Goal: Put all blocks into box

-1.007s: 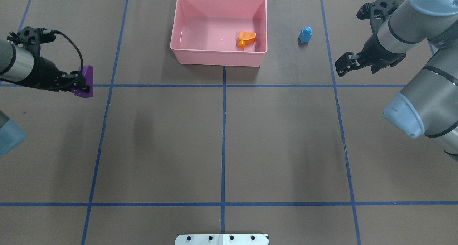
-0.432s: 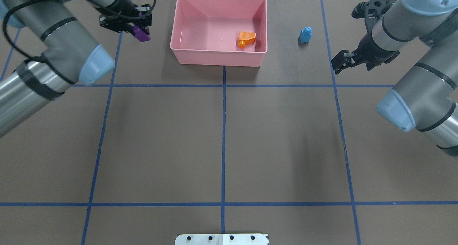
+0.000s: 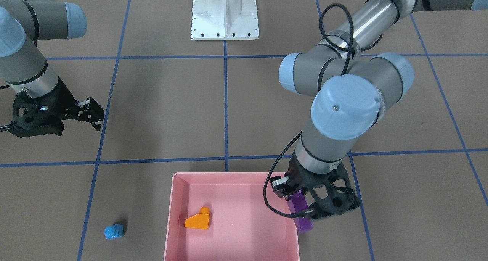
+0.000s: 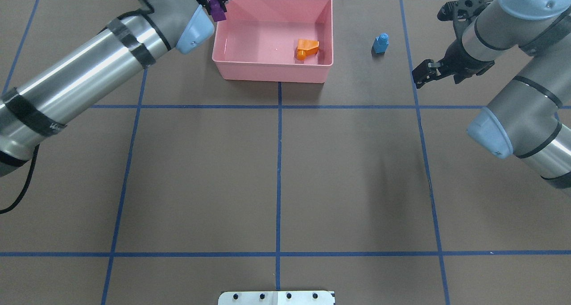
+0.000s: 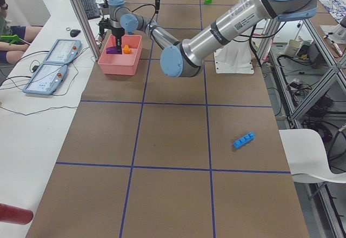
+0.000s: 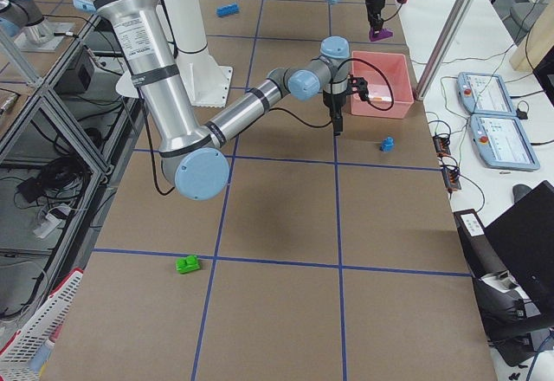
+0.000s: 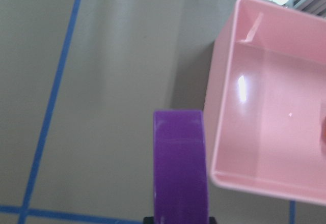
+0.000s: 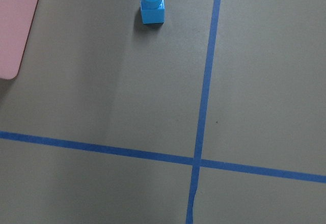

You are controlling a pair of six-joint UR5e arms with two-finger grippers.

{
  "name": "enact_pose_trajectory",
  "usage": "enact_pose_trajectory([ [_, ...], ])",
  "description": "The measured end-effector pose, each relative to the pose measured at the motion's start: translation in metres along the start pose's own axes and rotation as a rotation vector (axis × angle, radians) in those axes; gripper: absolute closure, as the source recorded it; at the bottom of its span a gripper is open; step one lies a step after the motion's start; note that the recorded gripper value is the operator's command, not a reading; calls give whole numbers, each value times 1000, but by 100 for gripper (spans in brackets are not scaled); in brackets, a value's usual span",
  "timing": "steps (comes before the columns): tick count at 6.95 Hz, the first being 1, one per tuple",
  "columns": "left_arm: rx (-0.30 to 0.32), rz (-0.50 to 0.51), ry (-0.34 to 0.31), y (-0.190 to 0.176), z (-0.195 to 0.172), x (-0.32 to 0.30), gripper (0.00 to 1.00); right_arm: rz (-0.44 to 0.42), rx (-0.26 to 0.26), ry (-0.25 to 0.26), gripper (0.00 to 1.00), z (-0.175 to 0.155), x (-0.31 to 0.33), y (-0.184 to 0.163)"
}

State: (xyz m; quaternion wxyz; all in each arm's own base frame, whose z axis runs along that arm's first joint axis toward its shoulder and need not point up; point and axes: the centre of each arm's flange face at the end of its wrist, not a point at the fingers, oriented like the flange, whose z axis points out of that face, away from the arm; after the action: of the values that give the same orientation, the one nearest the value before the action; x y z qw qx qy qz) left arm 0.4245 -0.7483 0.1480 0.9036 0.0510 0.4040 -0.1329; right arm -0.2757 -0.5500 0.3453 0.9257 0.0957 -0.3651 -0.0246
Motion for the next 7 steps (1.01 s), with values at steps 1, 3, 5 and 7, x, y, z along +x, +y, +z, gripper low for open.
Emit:
enact_pose_trajectory([
  [1, 6, 23, -18, -2, 22, 16, 9, 2, 1, 0, 0, 0, 1, -1],
  [3, 46, 125, -54, 19, 56, 36, 0, 3, 1, -1, 0, 0, 1, -2],
  [5, 57, 168, -49, 25, 53, 42, 0, 7, 0, 2, 0, 2, 2, -4],
  [7, 10, 186, -23, 27, 18, 18, 0, 29, -13, 21, 0, 17, -6, -38],
])
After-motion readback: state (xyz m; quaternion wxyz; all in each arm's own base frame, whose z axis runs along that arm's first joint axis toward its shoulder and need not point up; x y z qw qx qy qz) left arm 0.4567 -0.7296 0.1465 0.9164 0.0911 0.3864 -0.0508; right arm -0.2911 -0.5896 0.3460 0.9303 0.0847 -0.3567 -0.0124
